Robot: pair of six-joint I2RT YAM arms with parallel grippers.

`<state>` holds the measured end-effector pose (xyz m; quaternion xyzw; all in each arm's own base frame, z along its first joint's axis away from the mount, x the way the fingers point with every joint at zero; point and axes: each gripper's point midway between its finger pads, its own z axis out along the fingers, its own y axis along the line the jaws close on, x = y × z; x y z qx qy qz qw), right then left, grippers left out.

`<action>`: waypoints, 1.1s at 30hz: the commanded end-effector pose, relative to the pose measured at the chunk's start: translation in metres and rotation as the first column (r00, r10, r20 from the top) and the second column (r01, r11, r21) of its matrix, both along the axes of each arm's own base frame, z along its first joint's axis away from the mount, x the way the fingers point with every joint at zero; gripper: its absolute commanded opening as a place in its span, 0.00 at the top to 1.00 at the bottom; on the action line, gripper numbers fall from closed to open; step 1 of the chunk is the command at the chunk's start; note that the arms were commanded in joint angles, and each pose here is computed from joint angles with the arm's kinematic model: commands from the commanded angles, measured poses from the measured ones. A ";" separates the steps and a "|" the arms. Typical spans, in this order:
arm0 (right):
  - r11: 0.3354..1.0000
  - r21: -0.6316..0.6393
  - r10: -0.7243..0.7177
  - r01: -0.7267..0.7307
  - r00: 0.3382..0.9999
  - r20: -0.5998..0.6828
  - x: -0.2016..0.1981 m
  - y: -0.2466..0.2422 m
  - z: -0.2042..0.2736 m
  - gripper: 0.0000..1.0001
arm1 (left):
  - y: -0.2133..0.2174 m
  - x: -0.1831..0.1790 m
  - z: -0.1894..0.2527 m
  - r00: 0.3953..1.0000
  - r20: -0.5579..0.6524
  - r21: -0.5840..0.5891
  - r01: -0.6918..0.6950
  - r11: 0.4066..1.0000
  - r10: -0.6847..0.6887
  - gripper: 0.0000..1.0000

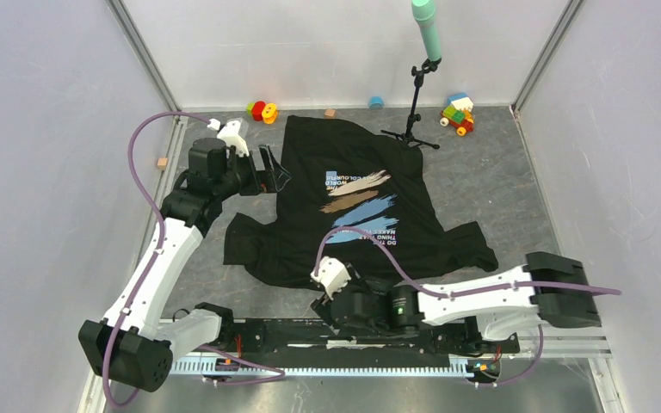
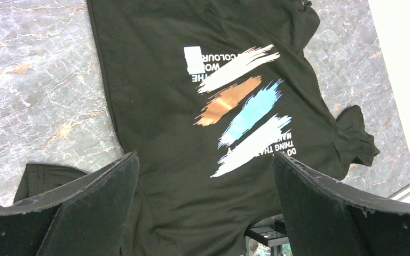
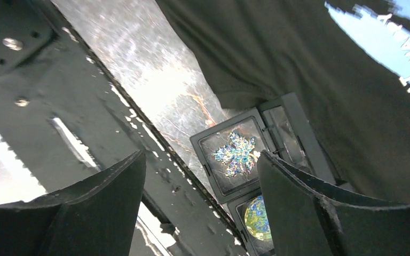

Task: Pin the brooch onto the clothing

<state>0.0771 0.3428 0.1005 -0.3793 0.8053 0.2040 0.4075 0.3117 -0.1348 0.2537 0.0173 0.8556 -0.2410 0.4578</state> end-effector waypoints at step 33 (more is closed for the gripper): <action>0.978 -0.127 -0.180 0.163 0.974 -0.140 0.024 -0.003 -0.072 0.25 | -0.009 -0.007 0.000 0.997 0.011 -0.017 0.071 0.997 -0.071 0.00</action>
